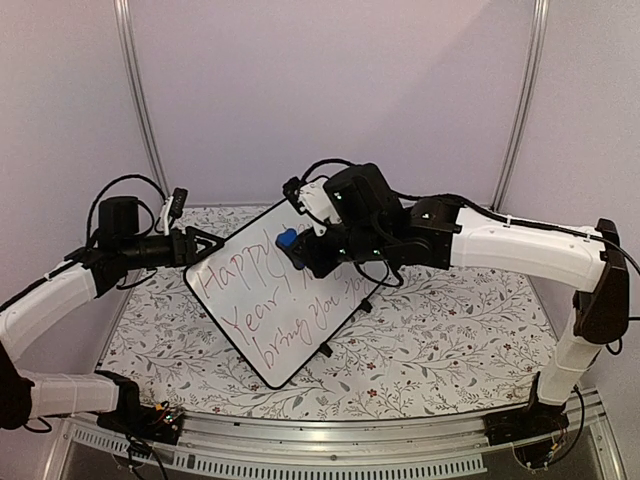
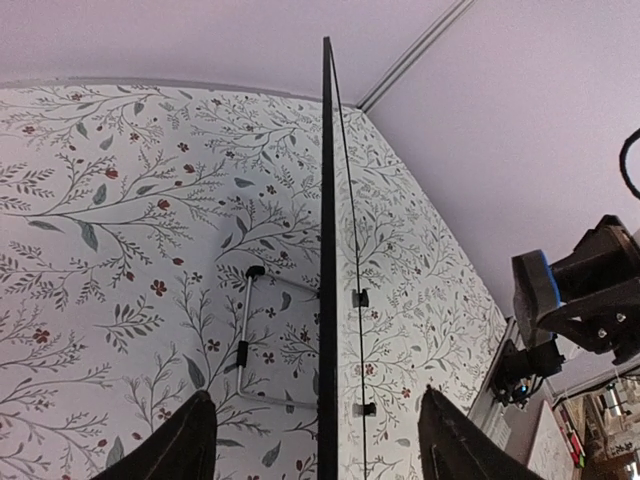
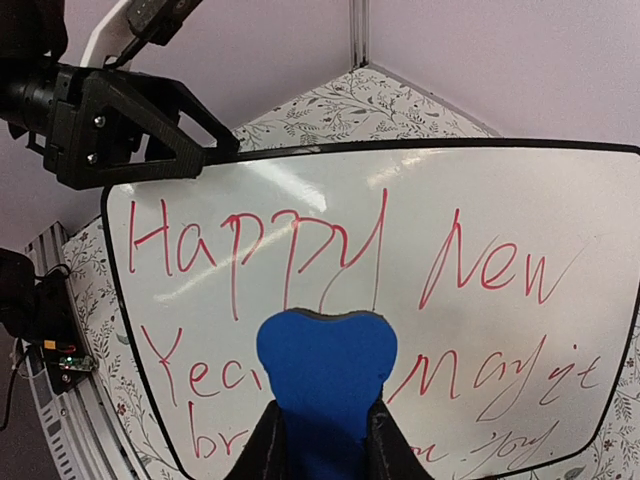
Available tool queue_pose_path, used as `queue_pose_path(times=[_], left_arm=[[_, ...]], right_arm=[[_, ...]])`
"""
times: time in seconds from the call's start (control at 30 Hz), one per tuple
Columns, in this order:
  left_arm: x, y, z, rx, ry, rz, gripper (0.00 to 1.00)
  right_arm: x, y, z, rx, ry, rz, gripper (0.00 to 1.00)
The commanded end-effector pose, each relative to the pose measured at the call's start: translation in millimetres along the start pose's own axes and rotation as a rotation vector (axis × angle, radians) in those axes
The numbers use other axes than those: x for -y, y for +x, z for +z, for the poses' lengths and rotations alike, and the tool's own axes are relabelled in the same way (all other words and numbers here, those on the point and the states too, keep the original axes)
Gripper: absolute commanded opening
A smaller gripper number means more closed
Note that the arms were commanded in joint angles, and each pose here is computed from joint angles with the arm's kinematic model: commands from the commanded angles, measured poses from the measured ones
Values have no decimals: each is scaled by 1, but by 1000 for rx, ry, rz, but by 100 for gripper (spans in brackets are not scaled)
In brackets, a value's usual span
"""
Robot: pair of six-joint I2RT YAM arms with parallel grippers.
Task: Erase the whiteboard
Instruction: Hold the whiteboard at the center of the board.
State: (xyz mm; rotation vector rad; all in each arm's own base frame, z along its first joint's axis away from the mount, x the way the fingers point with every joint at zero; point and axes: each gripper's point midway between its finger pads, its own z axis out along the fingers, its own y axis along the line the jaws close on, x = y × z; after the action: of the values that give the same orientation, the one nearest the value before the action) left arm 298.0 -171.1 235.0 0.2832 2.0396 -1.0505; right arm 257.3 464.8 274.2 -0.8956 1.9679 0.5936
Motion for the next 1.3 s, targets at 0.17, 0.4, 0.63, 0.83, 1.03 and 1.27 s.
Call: queue_pose_path(times=[0.17,0.4,0.63,0.83,1.03,1.27], left_arm=[[-15,8,3,-29,-49,-18,69],[-15,11,4,-44,-43,-22,64],[-15,15,7,-63,-28,-31,64],[-13,15,7,-65,-18,-32,55],[-8,15,8,-68,12,-33,44],[-3,16,7,-64,23,-27,37]], right_arm=[[-7,-8,-26,96,-84,-1,18],[-12,4,-17,39,-107,-8,18],[-41,2,-26,49,-173,-174,18],[-63,-8,-21,69,-197,-195,17],[-78,-8,-11,69,-212,-152,17],[-84,0,1,46,-199,-120,17]])
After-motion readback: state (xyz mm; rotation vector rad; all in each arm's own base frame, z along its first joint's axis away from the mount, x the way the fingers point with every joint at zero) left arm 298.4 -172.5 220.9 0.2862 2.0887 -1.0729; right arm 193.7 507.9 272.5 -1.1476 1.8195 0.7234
